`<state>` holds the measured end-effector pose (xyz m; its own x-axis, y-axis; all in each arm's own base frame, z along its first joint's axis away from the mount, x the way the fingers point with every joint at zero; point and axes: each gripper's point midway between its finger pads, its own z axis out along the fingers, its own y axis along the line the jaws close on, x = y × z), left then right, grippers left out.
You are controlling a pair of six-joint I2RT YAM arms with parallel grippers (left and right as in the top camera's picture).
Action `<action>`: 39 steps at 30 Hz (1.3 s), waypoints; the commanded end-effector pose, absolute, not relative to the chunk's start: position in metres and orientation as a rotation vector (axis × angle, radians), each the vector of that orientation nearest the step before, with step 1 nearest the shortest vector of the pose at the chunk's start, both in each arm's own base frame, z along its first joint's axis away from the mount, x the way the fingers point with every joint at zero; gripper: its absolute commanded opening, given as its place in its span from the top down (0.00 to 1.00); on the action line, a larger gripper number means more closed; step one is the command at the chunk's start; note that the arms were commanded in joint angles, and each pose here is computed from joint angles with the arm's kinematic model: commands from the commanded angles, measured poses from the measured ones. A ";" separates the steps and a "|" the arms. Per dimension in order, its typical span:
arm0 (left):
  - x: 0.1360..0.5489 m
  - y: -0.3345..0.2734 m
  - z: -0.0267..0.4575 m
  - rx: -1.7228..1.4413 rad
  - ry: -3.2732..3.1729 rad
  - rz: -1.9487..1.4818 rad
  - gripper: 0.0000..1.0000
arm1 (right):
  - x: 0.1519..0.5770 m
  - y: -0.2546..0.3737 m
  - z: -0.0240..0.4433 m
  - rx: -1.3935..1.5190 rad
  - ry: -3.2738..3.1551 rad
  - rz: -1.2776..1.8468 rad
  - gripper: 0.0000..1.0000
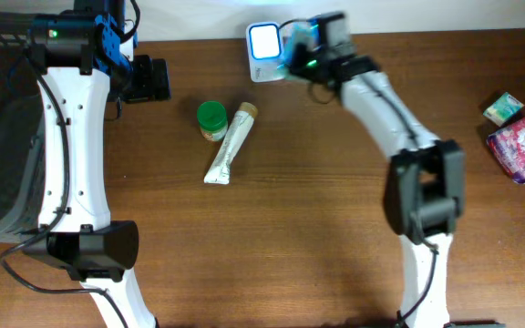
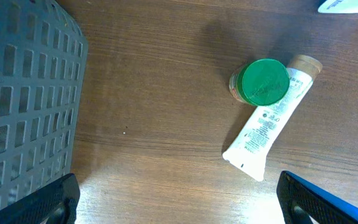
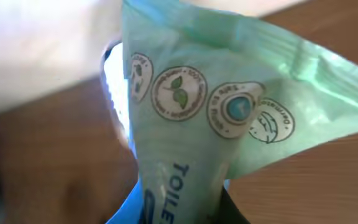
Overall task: Scan the item barcode
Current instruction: 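Carry the wipes pack to the right table edge and release it, then reach the right gripper to the white bamboo tube and grasp it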
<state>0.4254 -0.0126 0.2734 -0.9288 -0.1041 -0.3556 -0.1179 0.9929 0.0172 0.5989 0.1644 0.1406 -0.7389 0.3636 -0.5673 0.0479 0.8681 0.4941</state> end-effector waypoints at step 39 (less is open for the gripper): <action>0.425 -0.013 0.272 -0.171 2.778 0.058 0.01 | 0.433 0.091 0.163 0.269 2.807 0.755 0.13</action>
<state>0.4253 -0.0126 0.2732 -0.9291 -0.1041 -0.3549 -0.1177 0.9929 0.0170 0.4422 0.0392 0.1820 -0.9161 0.3581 -0.1807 0.2267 0.8339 0.5031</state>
